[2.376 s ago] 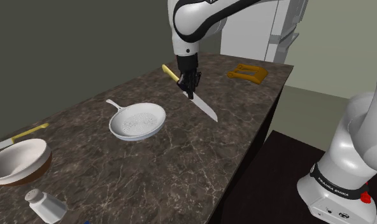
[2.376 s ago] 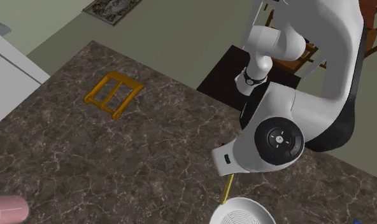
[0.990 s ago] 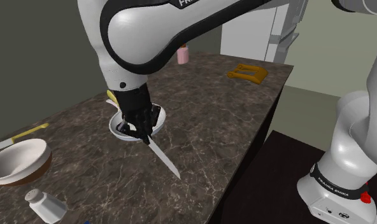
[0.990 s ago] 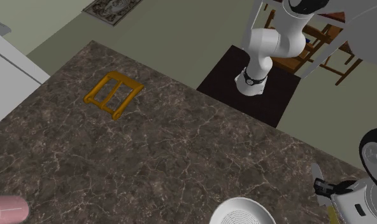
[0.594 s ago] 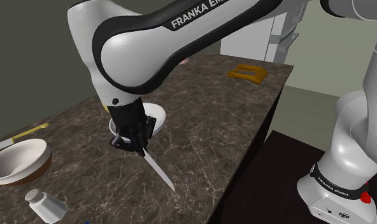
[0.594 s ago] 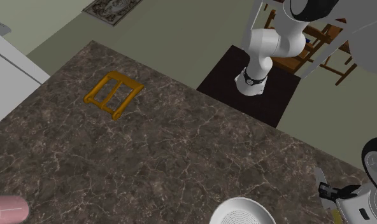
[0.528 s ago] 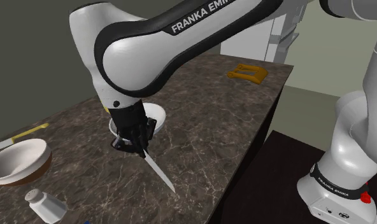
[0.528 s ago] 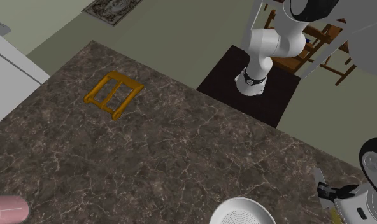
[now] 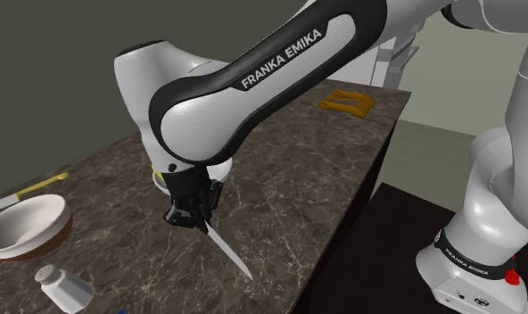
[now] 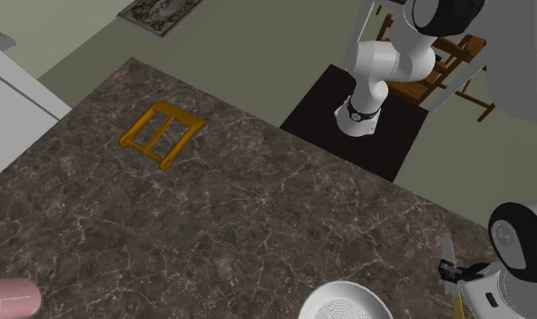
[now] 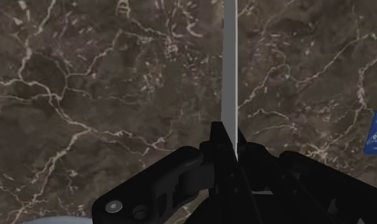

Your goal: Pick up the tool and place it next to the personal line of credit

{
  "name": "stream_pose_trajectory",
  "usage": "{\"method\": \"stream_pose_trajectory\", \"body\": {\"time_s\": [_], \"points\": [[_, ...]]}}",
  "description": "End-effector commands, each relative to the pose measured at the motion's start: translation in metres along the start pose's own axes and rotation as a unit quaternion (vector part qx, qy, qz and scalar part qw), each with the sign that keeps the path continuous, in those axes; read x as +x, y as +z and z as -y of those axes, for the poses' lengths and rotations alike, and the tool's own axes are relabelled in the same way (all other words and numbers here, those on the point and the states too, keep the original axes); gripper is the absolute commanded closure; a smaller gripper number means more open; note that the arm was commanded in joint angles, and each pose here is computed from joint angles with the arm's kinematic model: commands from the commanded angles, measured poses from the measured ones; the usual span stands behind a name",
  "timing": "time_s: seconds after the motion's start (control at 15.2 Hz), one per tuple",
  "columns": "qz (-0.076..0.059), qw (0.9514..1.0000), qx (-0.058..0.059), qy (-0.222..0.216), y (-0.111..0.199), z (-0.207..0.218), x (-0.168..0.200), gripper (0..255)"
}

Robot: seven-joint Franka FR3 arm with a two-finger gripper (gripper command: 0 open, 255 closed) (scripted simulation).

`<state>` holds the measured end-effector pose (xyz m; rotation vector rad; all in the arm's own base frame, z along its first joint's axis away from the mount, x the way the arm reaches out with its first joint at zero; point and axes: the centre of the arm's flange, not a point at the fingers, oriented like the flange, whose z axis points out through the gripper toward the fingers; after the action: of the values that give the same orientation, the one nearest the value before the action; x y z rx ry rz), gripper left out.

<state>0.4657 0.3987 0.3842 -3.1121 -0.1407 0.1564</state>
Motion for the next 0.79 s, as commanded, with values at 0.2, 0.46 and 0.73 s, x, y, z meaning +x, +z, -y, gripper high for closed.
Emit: {"method": "stream_pose_trajectory", "body": {"time_s": [0.2, 0.46, 0.73], "points": [[0.001, 1.0000, -0.001, 0.000, 0.028, 0.000, 0.004, 255], [0.001, 1.0000, -0.001, 0.000, 0.042, 0.000, 0.005, 255], [0.001, 1.0000, -0.001, 0.000, 0.042, 0.000, 0.005, 255]]}}
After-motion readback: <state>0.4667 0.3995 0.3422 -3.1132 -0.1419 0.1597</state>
